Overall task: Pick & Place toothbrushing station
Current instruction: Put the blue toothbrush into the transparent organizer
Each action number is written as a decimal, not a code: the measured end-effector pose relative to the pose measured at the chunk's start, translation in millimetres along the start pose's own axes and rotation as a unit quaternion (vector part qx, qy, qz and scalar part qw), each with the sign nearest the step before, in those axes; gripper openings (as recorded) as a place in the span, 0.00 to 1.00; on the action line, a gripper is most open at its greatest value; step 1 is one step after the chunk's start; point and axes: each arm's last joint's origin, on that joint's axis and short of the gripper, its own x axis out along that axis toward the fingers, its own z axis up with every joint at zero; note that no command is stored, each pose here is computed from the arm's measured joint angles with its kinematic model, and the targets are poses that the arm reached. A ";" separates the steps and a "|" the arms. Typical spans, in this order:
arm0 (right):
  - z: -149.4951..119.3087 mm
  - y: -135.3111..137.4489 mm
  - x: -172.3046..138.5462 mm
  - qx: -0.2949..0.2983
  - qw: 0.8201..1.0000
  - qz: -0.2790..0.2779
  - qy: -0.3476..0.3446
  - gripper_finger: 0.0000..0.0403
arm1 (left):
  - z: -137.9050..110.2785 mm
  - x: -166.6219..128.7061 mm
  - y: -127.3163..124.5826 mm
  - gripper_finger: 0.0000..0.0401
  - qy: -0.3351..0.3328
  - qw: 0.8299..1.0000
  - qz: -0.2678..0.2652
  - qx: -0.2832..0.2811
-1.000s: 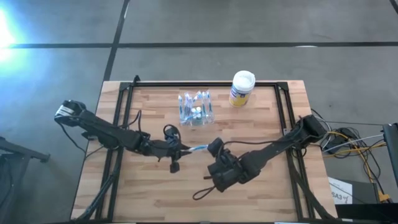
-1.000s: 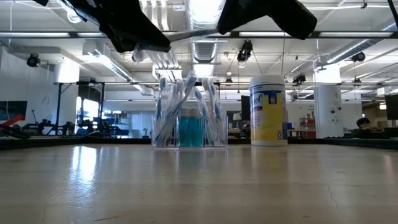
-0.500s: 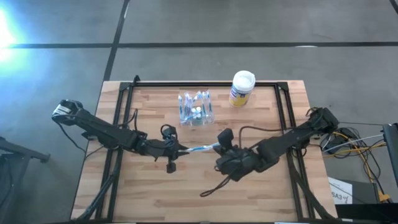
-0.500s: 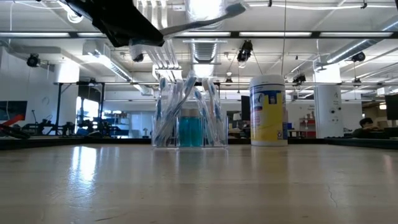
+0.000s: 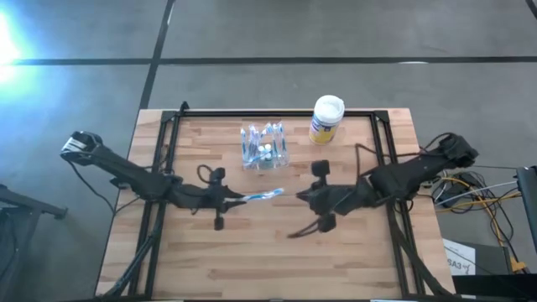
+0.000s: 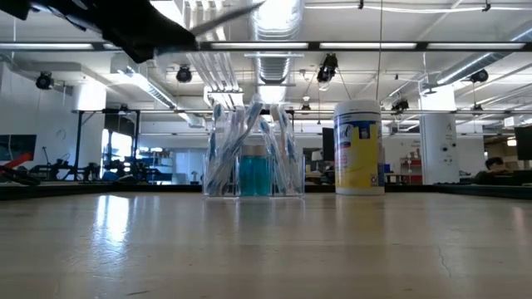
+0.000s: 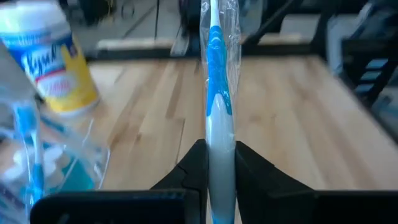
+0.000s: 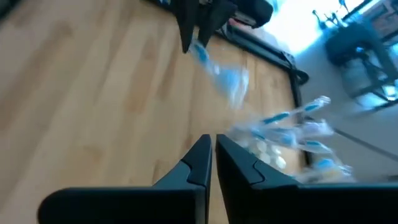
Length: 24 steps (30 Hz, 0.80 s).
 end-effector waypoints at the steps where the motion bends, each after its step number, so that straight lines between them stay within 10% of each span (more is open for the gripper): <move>1: -4.6 -2.5 0.2 0.012 1.000 0.006 -0.016 0.06 | -0.9 -4.4 0.5 0.12 -0.017 1.000 -0.006 0.000; 24: -85.9 -2.4 60.2 0.192 0.879 0.123 -0.420 0.66 | -3.7 5.7 -16.3 0.12 -0.233 0.960 -0.065 0.140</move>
